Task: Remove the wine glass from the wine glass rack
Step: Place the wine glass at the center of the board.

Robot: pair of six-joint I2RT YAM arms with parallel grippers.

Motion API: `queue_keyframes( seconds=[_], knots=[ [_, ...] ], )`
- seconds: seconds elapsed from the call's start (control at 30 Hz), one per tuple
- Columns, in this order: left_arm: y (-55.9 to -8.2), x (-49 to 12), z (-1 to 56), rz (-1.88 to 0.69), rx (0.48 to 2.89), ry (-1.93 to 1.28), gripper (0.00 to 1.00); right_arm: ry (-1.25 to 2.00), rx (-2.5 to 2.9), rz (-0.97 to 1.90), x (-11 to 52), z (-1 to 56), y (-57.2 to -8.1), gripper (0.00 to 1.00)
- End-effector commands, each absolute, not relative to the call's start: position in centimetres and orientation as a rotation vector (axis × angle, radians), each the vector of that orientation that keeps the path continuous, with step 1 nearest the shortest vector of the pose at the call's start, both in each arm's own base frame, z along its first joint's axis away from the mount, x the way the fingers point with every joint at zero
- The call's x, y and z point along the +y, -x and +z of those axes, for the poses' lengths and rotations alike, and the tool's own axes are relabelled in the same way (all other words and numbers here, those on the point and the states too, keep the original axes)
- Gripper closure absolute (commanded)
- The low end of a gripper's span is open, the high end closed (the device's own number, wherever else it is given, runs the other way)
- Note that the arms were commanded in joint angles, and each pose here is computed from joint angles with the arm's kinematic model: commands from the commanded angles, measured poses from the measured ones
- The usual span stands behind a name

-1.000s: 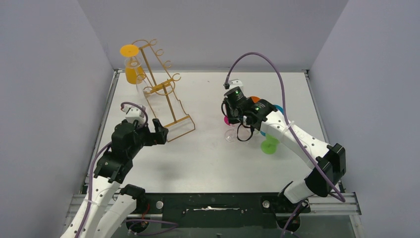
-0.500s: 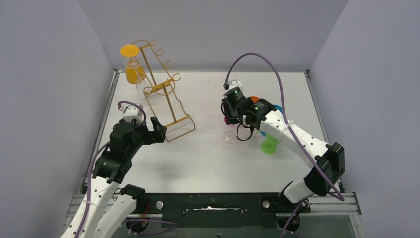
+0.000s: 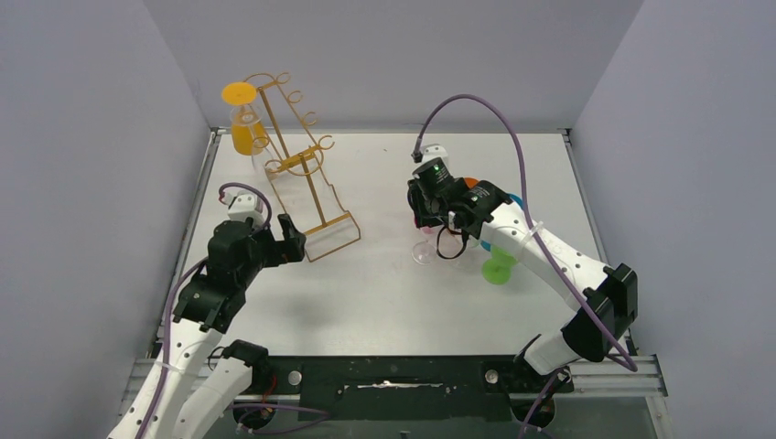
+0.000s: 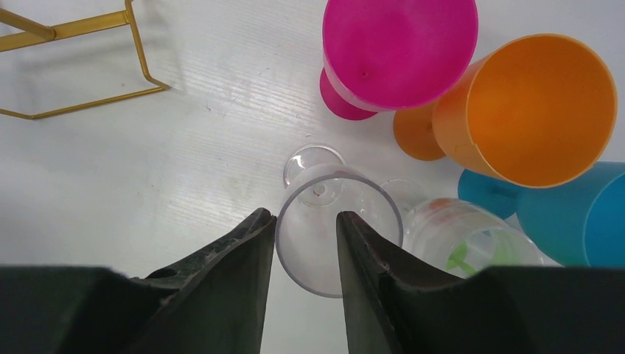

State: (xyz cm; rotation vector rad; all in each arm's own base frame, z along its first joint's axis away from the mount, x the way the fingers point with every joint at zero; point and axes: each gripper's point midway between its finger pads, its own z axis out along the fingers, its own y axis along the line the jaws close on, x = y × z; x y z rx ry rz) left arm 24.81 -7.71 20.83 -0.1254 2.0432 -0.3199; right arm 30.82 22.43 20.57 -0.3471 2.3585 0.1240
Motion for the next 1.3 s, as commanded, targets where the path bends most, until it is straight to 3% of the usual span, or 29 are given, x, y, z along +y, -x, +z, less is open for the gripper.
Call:
queue_keyframes(
  seconds=[0.0, 0.27, 0.53, 0.9, 1.2, 1.27],
  knots=[
    [-25.4, -7.1, 23.6, -0.315, 1.966, 0.181, 0.02, 0.328, 2.285, 0.144, 22.8, 23.2, -31.3, 0.66],
    [-25.3, -7.2, 23.4, -0.325, 1.969, 0.190, 0.02, 0.358, 2.306, 0.084, 23.0, 22.5, -31.2, 0.87],
    [-25.5, -7.2, 23.5, -0.317, 1.975, 0.180, 0.02, 0.368, 2.320, 0.029, 22.7, 22.1, -31.1, 0.88],
    [-25.5, -7.4, 23.4, -0.326, 1.982, 0.187, 0.02, 0.327, 2.246, 0.060, 22.5, 24.7, -31.6, 0.64],
    [-25.7, -7.0, 21.5, -0.348, 2.010, 0.365, 0.02, 0.234, 2.074, 0.267, 23.2, 29.2, -31.0, 0.51],
    [-25.6, -7.1, 20.3, -0.374, 2.016, 0.445, 0.02, 0.213, 2.005, 0.367, 23.5, 30.2, -30.3, 0.44]
  ],
)
